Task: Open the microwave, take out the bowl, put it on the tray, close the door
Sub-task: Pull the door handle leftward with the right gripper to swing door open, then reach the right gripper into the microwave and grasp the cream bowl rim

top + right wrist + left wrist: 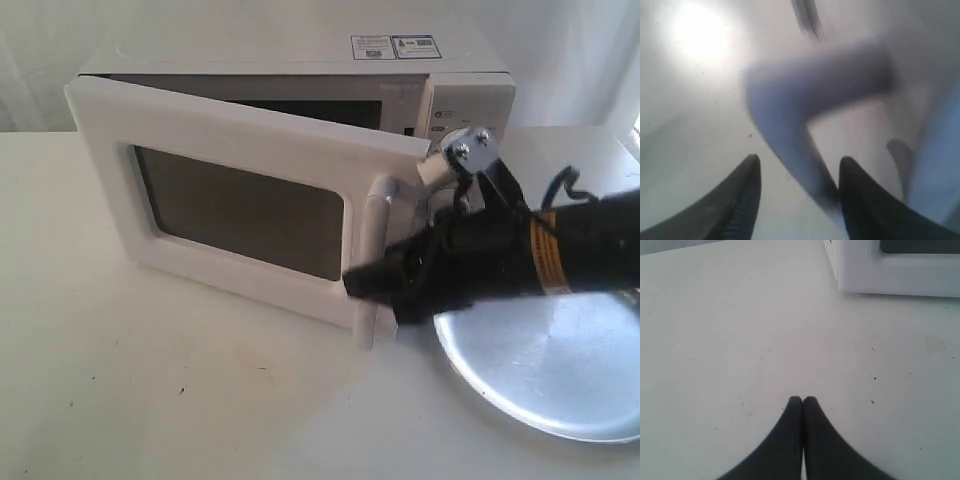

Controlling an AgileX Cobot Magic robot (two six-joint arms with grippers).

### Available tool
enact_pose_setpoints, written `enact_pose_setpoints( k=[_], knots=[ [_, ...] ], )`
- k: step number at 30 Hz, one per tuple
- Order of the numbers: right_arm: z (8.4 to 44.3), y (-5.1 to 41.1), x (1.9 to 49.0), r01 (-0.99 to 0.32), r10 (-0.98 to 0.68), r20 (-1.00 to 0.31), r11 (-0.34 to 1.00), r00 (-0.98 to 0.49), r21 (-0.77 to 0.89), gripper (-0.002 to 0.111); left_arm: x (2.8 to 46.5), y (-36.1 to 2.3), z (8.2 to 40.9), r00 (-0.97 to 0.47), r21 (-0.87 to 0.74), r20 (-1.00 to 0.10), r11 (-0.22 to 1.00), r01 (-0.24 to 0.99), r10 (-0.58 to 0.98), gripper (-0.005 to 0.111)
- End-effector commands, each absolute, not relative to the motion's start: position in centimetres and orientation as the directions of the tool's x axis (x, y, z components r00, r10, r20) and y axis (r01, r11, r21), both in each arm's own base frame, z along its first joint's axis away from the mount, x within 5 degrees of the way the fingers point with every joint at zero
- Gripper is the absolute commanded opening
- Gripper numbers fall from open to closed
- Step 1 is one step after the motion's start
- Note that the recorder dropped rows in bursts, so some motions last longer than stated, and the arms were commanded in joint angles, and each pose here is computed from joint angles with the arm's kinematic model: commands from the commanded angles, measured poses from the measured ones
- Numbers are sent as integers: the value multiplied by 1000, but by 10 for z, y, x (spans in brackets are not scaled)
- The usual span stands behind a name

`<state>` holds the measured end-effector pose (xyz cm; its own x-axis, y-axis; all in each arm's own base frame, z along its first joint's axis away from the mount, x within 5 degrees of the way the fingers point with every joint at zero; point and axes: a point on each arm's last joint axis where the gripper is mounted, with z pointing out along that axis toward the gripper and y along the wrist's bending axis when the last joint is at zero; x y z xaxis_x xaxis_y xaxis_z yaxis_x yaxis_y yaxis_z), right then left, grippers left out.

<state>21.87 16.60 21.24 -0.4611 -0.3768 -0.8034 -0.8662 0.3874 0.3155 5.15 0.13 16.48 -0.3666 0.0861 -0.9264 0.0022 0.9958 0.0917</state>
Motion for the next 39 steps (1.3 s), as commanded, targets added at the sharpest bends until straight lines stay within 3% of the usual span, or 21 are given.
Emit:
enact_pose_setpoints(
  k=[1, 4, 7, 8, 12, 17, 24, 30, 32, 36, 39],
  knots=[
    [169, 141, 199, -802, -506, -668, 548, -545, 239, 46, 51, 1, 165, -367, 80, -927, 997, 4, 76, 0],
    [169, 132, 193, -783, -508, -667, 594, -544, 186, 41, 51, 1, 165, -367, 80, -927, 997, 4, 76, 0],
    [189, 128, 200, -765, -487, -724, 638, -488, 86, 10, 51, 1, 165, -367, 80, -927, 997, 4, 76, 0],
    [204, 128, 209, -714, -407, -772, 695, -489, 86, 0, 51, 1, 165, -367, 80, -927, 997, 4, 76, 0],
    [235, 142, 217, -748, -274, -869, 646, -412, 151, 0, 51, 1, 165, -367, 80, -927, 997, 4, 76, 0],
    [258, 166, 201, -906, -170, -927, 329, -335, 267, 0, 51, 1, 165, -367, 80, -927, 997, 4, 76, 0],
    [263, 173, 173, -952, -172, -942, -53, -289, 302, 0, 51, 1, 165, -367, 80, -927, 997, 4, 76, 0],
    [259, 177, 167, -956, -222, -943, -99, -248, 275, 0, 51, 1, 165, -367, 80, -927, 997, 4, 76, 0],
    [259, 178, 172, -970, -203, -953, -48, -225, 239, 0, 51, 1, 165, -367, 80, -927, 997, 4, 76, 0],
    [250, 178, 207, -917, -225, -947, 376, -228, 131, 0, 51, 1, 165, -367, 80, -927, 997, 4, 76, 0],
    [241, 188, 215, -929, -350, -933, 368, -89, -49, 0, 51, 1, 165, -367, 80, -927, 997, 4, 76, 0]
  ],
)
